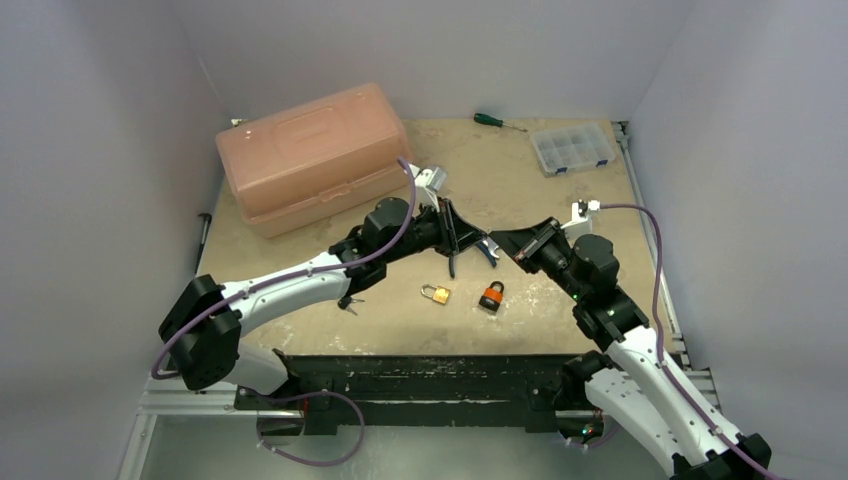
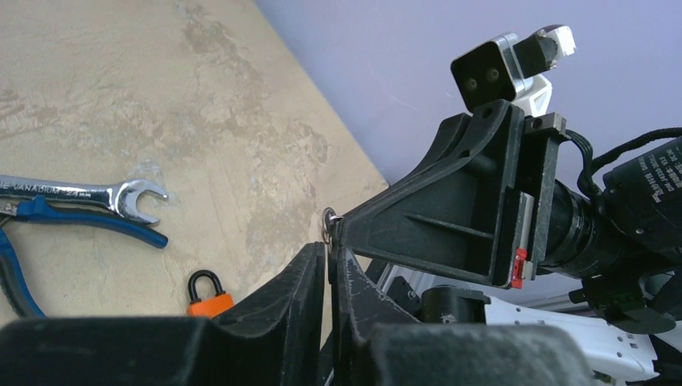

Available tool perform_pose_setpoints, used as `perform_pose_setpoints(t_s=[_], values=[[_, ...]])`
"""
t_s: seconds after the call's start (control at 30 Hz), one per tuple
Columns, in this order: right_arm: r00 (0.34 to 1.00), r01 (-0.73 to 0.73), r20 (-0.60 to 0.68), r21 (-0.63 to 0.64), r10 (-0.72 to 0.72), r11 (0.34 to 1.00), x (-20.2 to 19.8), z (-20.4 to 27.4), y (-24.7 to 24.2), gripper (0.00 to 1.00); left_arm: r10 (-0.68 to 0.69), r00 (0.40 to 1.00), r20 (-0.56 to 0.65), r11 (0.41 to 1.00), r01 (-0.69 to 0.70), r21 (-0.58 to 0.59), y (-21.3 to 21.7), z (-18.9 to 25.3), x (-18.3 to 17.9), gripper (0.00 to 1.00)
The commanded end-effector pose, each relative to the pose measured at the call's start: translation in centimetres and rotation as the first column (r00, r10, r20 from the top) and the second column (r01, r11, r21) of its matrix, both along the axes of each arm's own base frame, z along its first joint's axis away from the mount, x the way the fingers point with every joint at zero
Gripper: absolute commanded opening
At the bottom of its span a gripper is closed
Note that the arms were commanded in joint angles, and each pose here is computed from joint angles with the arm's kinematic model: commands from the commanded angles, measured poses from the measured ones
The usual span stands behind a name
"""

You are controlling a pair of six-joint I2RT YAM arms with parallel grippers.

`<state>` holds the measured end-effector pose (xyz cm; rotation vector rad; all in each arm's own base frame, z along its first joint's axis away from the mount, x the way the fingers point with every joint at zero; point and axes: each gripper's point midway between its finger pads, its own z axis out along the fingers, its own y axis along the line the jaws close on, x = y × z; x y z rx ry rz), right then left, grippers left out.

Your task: Unlock with the key

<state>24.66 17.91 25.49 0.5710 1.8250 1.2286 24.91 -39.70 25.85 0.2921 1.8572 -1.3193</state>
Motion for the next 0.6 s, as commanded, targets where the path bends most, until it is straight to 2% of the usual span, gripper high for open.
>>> perform_pose_setpoints(t_s=[0.0, 0.23, 0.3, 0.43, 0.5, 0.57], values=[[0.996, -0.030, 0.085, 0.032, 0.027, 0.999, -0.6, 2.7, 0.3, 0.00, 0.018, 0.998, 0.060, 0.998, -0.014, -0.058, -0.6, 2.6, 0.7, 0.02], [0.977, -0.134, 0.168, 0.029, 0.128, 0.991, -2.3, 3.5, 1.3, 0.00, 0.038, 0.998, 0.058, 0.999, -0.037, -0.008, -0.2, 2.0, 1.1, 0.00], [0.979, -0.113, 0.171, -0.008, 0.113, 0.994, -2.4, 3.4, 0.7, 0.26, 0.052, 0.997, 0.064, 0.998, -0.053, 0.021, 0.3, 2.1, 1.1, 0.00], [0.979, -0.073, 0.184, -0.115, 0.094, 0.991, -2.6, 3.4, -0.4, 0.86, 0.077, 0.994, 0.081, 0.992, -0.085, 0.098, 1.7, 2.0, 1.1, 0.00], [0.974, -0.055, 0.209, -0.176, 0.092, 0.983, -2.6, 3.7, -0.9, 0.94, 0.083, 0.993, 0.088, 0.984, -0.095, 0.149, 2.5, 1.7, 0.9, 0.00], [0.958, -0.042, 0.267, -0.227, 0.104, 0.973, -2.6, 4.4, -1.2, 0.97, 0.093, 0.990, 0.104, 0.977, -0.111, 0.183, 3.4, 1.8, 0.8, 0.00]])
